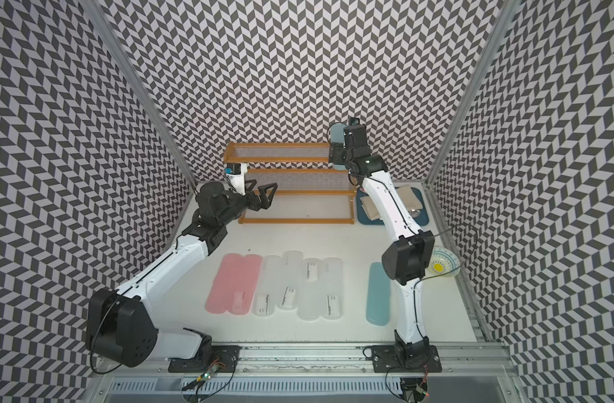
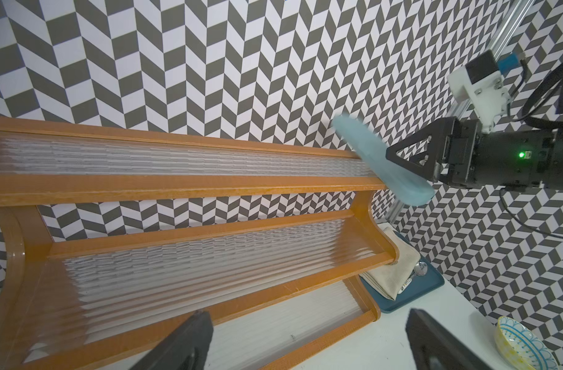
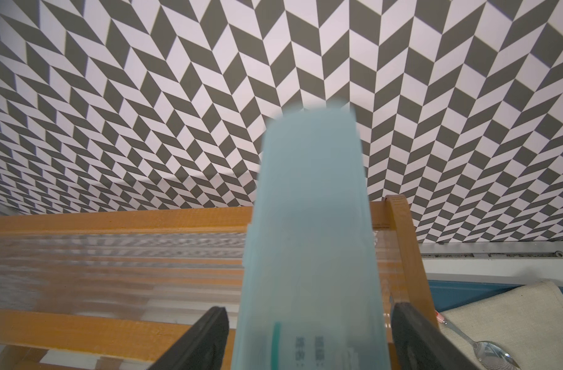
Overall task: Place the pencil cases on the shelf according to color
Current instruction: Place the pencil case on the shelf, then move the pencil case to the center of the board, then pick up the pencil case from the center of the board, then place the pencil case on the shelf.
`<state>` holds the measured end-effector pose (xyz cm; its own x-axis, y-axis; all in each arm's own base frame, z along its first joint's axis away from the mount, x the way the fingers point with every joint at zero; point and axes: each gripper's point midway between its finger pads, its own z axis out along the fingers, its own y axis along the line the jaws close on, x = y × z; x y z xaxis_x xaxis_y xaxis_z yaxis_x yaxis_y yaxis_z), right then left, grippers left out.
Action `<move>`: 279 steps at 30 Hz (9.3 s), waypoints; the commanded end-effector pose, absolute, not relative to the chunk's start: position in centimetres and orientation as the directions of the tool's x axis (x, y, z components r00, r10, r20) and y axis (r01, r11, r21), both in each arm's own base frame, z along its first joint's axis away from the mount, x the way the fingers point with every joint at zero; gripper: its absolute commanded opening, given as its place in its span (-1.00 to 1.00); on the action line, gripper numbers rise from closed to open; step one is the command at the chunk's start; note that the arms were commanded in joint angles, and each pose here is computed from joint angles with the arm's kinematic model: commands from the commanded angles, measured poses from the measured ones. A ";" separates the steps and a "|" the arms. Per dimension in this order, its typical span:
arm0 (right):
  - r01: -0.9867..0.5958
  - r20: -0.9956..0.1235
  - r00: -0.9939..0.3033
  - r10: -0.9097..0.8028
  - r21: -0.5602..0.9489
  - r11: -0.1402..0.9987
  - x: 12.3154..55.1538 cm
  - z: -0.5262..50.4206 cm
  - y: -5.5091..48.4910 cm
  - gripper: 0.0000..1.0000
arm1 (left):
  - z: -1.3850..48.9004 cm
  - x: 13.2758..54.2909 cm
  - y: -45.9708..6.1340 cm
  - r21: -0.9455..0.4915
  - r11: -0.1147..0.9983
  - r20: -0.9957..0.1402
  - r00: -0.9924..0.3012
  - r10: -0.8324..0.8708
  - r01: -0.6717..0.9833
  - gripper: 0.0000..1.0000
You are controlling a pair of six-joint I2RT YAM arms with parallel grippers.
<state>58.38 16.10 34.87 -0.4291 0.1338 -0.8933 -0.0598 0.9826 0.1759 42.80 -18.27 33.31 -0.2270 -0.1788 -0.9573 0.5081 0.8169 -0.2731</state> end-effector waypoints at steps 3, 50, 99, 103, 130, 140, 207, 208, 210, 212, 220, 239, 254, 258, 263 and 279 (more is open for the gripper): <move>-0.065 -0.899 -0.420 0.126 0.168 0.984 59.0 34.8 15.5 0.70 | 32.6 43.1 -18.5 -0.261 0.823 -0.959 -0.235 -0.160 0.505 0.99; 0.174 -0.580 -0.754 0.309 0.277 0.945 31.2 15.0 9.4 0.93 | 28.8 44.0 -20.8 -0.247 0.811 -0.946 -0.311 -0.085 0.530 0.99; 0.219 -0.378 -0.903 0.205 0.005 0.976 25.5 5.0 9.7 0.99 | 27.6 42.8 -24.4 -0.240 0.771 -0.938 -0.345 -0.028 0.590 0.99; 0.192 -0.358 -0.915 0.186 0.019 0.981 25.2 4.0 10.2 0.99 | 27.7 42.8 -24.3 -0.231 0.777 -0.941 -0.338 -0.025 0.585 0.99; 0.119 -0.465 -0.882 0.078 -0.059 0.991 34.3 4.2 9.9 0.56 | 27.5 42.9 -24.6 -0.247 0.772 -0.935 -0.352 -0.033 0.585 0.99; 0.189 -0.477 -0.869 0.133 -0.071 0.979 33.8 6.6 8.5 0.99 | 27.7 42.4 -25.2 -0.252 0.744 -0.937 -0.349 -0.028 0.618 0.99; -0.032 -0.618 -0.783 0.071 0.153 0.988 29.9 16.2 15.3 0.43 | 29.1 43.1 -23.3 -0.240 0.806 -0.943 -0.327 -0.061 0.541 0.99; -0.049 -0.626 -0.777 0.068 0.168 0.985 30.1 16.6 15.7 0.43 | 29.4 43.0 -23.3 -0.250 0.798 -0.943 -0.325 -0.072 0.549 0.99; -0.083 -0.635 -0.770 0.062 0.195 0.977 30.4 17.0 16.6 0.41 | 30.1 42.8 -22.9 -0.276 0.780 -0.942 -0.321 -0.102 0.561 0.99; -0.109 -0.642 -0.765 0.052 0.208 0.972 30.5 17.3 17.1 0.40 | 30.5 42.8 -22.5 -0.277 0.781 -0.943 -0.313 -0.110 0.560 0.99; -0.172 -0.658 -0.753 0.017 0.222 0.960 30.6 18.7 18.2 0.39 | 31.8 42.7 -21.2 -0.250 0.804 -0.956 -0.270 -0.116 0.540 0.99; -0.315 -0.733 -0.680 -0.021 0.266 0.911 30.5 23.4 25.7 0.34 | 33.9 41.9 -20.0 -0.230 0.795 -0.969 -0.208 -0.133 0.562 0.99; -0.284 -0.852 -0.523 0.016 0.192 0.939 35.6 32.2 27.2 0.40 | 42.9 45.5 -18.4 -0.203 0.838 -0.978 -0.055 -0.203 0.507 0.99; -0.266 -0.866 -0.499 0.027 0.183 0.946 38.5 34.2 27.3 0.41 | 41.1 46.0 -19.5 -0.210 0.813 -0.978 -0.103 -0.184 0.544 0.99; -0.245 -0.880 -0.473 0.047 0.183 0.952 42.8 35.8 27.0 0.41 | 37.1 45.5 -19.1 -0.215 0.827 -0.976 -0.153 -0.158 0.519 0.99; -0.186 -0.925 -0.368 0.094 0.172 0.967 53.3 38.3 25.3 0.44 | 35.5 44.8 -19.7 -0.247 0.800 -0.967 -0.194 -0.166 0.546 0.99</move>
